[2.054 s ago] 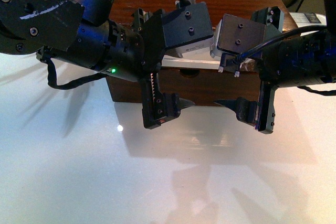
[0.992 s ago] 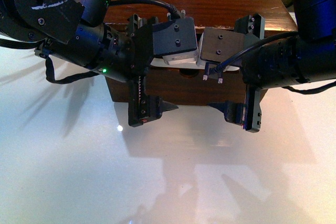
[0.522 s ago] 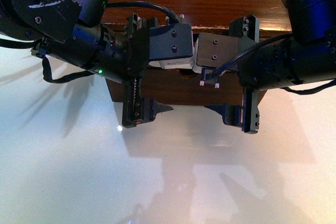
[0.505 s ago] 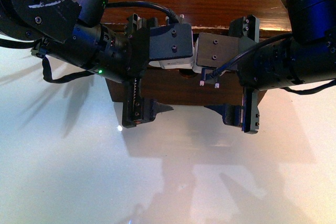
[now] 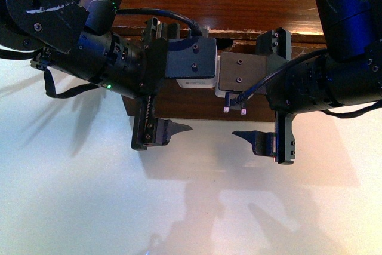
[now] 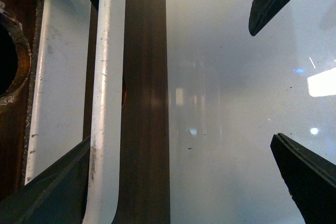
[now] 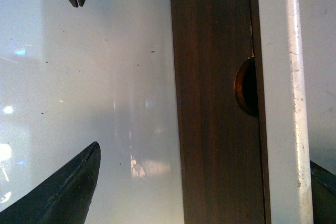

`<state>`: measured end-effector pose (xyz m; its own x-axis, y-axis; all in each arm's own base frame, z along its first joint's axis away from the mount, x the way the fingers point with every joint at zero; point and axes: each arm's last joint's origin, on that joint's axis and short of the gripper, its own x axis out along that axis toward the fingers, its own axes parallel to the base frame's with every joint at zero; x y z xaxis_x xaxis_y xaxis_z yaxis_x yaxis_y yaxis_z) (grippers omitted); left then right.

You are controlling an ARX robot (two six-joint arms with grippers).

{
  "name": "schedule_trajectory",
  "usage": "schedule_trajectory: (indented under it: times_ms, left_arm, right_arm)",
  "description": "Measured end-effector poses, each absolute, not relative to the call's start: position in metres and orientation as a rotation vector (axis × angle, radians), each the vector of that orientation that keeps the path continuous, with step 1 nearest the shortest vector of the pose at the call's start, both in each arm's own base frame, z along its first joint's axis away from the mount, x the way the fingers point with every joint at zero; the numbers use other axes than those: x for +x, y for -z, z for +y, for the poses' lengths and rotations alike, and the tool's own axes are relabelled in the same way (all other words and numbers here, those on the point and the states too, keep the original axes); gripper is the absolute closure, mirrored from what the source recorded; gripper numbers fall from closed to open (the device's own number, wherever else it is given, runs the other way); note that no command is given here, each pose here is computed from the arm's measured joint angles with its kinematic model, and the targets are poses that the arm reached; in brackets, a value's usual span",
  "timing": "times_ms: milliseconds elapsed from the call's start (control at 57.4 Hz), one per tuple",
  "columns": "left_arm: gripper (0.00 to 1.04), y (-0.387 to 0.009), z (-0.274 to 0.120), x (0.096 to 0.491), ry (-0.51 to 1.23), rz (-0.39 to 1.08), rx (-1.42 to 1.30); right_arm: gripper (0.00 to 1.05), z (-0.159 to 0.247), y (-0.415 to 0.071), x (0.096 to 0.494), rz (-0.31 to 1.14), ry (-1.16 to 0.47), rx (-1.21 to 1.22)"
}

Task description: Open drawer

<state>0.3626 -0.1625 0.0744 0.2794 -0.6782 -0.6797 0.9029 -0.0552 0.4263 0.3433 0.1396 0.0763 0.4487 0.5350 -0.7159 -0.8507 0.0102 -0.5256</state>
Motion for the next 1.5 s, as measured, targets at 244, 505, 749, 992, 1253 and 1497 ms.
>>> schedule_trajectory:
  times_ms: [244, 505, 749, 992, 1253, 1497]
  left_arm:
    - [0.08, -0.076, -0.159, 0.351, 1.353, 0.318, 0.943]
    - [0.08, -0.075, -0.156, 0.333, 1.366, 0.321, 0.933]
    - [0.08, -0.073, -0.152, 0.315, 1.376, 0.314, 0.923]
    - [0.08, -0.073, -0.147, 0.299, 1.388, 0.311, 0.917]
    - [0.08, -0.075, -0.141, 0.283, 1.407, 0.315, 0.919]
    - [0.08, -0.076, -0.137, 0.275, 1.405, 0.309, 0.928]
  right_arm:
    - [0.09, 0.143, -0.074, 0.329, 0.366, -1.148, -1.112]
    - [0.09, 0.145, -0.074, 0.308, 0.373, -1.16, -1.115]
    - [0.09, 0.147, -0.073, 0.289, 0.376, -1.175, -1.127]
    - [0.09, 0.151, -0.074, 0.273, 0.369, -1.207, -1.137]
    - [0.09, 0.157, -0.074, 0.255, 0.367, -1.235, -1.144]
    - [0.09, 0.16, -0.074, 0.245, 0.359, -1.237, -1.16]
